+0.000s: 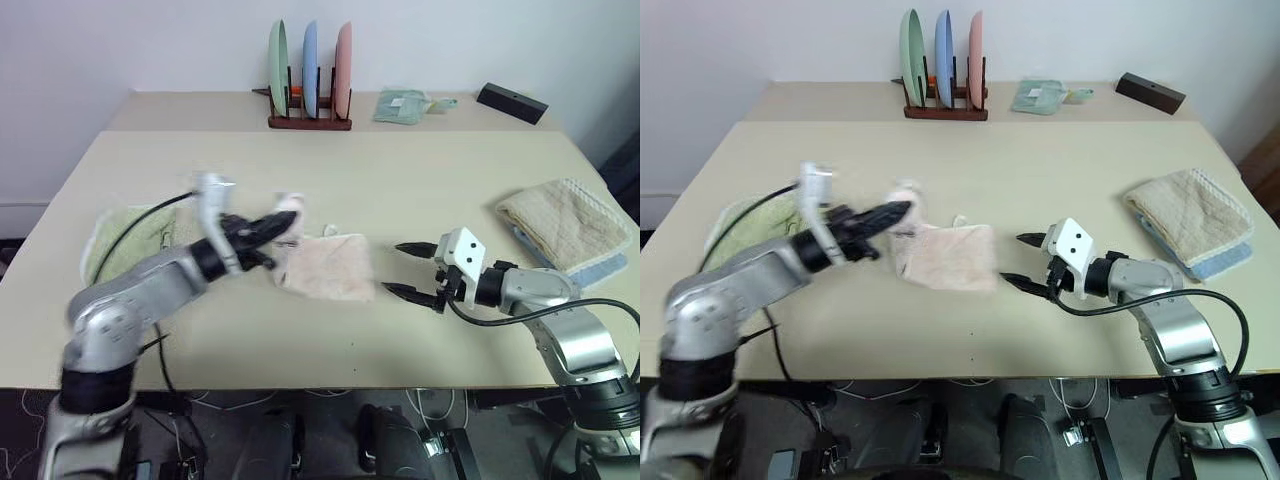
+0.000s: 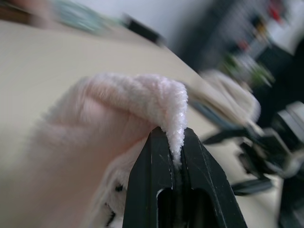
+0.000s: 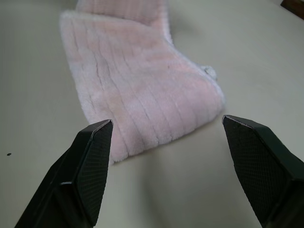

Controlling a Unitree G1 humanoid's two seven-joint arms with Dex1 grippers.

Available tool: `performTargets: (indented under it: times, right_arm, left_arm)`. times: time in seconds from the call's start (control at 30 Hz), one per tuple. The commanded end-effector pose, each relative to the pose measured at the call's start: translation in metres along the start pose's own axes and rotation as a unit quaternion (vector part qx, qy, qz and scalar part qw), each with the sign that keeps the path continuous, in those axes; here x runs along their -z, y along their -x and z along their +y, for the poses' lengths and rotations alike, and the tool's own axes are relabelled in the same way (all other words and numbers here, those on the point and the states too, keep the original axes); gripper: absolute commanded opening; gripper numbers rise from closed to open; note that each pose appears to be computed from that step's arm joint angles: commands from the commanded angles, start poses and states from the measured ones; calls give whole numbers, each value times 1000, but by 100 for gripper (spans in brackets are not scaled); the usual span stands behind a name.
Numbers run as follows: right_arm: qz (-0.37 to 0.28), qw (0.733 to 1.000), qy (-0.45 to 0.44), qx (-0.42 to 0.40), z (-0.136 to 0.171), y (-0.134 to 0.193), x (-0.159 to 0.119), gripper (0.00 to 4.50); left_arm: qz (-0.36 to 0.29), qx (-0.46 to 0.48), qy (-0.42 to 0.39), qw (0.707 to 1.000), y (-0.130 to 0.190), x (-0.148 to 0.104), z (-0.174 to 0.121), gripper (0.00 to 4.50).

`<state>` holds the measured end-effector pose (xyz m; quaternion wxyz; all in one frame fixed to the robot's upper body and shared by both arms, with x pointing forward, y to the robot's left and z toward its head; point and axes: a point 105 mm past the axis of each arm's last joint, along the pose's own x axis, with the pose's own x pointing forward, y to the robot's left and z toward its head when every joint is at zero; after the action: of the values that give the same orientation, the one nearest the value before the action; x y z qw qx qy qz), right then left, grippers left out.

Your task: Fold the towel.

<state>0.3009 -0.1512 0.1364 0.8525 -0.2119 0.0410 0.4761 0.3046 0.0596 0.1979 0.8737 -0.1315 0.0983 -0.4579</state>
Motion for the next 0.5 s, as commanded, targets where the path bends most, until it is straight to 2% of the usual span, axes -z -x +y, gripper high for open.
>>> performTargets:
  times: [0.03, 0.2, 0.27, 0.37, 0.5]
  right_arm:
    - [-13, 1000, 12, 14, -4, 2, -6, 377]
    - [-8, 1000, 10, 26, -3, 8, -2, 377]
    - [-5, 999, 8, 31, -3, 10, 0, 377]
    - [-1, 999, 8, 37, -2, 12, 2, 377]
    - [1, 999, 9, 41, -1, 14, 3, 377]
  left_arm:
    - [74, 2, -38, 997, -30, 27, -5, 4]
    - [163, -6, -87, 983, -53, 70, -2, 4]
    - [175, 3, -82, 981, -57, 80, -3, 4]
    - [174, 20, -65, 982, -60, 85, -8, 87]
    - [174, 34, -60, 982, -56, 87, -12, 274]
